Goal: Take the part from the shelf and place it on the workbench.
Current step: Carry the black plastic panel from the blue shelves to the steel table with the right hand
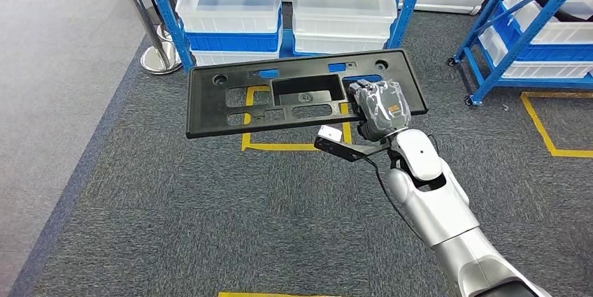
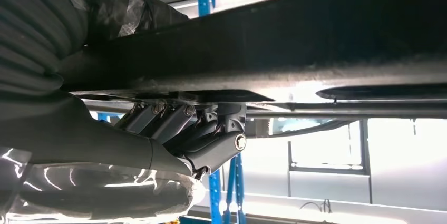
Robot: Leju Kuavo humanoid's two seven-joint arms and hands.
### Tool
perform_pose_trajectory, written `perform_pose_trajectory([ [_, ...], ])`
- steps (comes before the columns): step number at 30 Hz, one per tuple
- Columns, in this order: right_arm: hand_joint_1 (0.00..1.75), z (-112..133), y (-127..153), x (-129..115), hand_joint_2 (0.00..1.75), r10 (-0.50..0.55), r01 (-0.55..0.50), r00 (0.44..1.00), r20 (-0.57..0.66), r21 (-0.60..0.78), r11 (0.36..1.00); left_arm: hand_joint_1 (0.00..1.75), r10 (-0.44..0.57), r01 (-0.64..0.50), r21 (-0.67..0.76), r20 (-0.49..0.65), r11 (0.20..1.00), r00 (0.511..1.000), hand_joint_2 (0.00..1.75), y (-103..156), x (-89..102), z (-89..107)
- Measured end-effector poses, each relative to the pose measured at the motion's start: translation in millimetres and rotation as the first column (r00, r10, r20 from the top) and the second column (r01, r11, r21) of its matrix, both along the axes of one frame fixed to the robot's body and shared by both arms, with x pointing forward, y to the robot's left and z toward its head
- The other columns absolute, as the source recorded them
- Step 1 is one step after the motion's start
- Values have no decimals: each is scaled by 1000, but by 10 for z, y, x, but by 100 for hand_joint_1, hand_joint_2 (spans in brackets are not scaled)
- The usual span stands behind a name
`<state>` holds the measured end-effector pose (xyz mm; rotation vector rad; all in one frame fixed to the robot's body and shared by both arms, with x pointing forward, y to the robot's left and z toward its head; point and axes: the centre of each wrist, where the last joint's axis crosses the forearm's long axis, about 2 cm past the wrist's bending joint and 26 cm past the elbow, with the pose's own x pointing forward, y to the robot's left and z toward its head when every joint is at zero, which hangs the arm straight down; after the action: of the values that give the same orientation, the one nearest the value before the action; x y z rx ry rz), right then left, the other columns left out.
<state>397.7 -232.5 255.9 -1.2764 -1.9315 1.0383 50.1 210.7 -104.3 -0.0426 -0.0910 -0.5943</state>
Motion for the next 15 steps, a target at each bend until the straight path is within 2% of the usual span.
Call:
perform_pose_trajectory([
  [15,175,-16,-9,-1,175,-2,2,1000,-5,-2,1000,0,0,0,2,-1,1000,1000,175,9,-1,-1],
])
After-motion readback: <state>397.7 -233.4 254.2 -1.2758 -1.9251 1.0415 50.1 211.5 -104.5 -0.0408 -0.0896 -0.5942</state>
